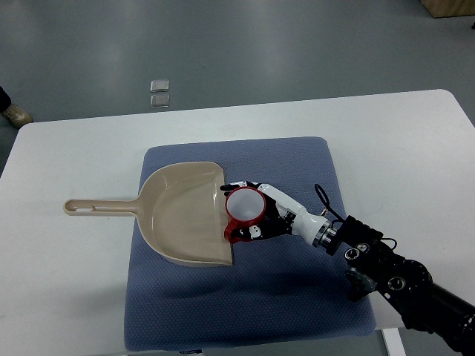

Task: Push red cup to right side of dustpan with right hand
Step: 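Hold the red cup against the dustpan's edge with the right hand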

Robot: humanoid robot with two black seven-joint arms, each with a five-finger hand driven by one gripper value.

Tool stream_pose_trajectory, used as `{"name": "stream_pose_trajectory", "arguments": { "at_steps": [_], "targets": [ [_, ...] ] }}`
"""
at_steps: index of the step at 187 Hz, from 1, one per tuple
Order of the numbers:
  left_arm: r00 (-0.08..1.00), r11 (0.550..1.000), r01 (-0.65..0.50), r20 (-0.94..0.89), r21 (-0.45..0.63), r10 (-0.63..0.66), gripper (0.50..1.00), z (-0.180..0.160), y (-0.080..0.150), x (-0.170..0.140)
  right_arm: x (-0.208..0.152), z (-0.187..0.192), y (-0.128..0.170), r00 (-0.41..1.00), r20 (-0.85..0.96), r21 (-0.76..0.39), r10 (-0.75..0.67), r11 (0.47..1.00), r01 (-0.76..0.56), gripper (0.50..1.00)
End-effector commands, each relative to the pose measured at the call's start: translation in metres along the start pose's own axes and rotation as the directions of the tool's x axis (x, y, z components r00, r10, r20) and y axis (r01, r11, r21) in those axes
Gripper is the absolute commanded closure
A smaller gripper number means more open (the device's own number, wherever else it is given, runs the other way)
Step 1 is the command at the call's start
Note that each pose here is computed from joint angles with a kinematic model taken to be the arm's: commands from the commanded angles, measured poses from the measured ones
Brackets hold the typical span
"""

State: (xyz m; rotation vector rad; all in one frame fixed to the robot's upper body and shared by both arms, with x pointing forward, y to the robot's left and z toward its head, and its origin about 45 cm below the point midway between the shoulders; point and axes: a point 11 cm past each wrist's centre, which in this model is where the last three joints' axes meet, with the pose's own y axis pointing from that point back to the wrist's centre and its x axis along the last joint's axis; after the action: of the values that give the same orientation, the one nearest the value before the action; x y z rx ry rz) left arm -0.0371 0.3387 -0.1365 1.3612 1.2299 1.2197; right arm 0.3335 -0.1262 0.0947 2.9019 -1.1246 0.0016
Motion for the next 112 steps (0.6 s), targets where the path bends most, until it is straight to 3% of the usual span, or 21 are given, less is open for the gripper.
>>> {"name": "stream_pose_trajectory", "arguments": {
  "at_steps": [1,112],
  "targets": [
    [1.0,1.0,0.0,0.0,0.0,0.0,0.5,0.0,0.0,0.0,0.0001,0.0005,0.0004,1.0,0.003,-0.001,-0.001,1.0,0.001,0.599],
    [1.0,1.0,0.0,0.0,0.0,0.0,0.5,0.0,0.0,0.0,0.0005,-0.0011,0.0008,0.999,0.027,0.005,-0.018,1.0,0.018,0.597]
  ]
}}
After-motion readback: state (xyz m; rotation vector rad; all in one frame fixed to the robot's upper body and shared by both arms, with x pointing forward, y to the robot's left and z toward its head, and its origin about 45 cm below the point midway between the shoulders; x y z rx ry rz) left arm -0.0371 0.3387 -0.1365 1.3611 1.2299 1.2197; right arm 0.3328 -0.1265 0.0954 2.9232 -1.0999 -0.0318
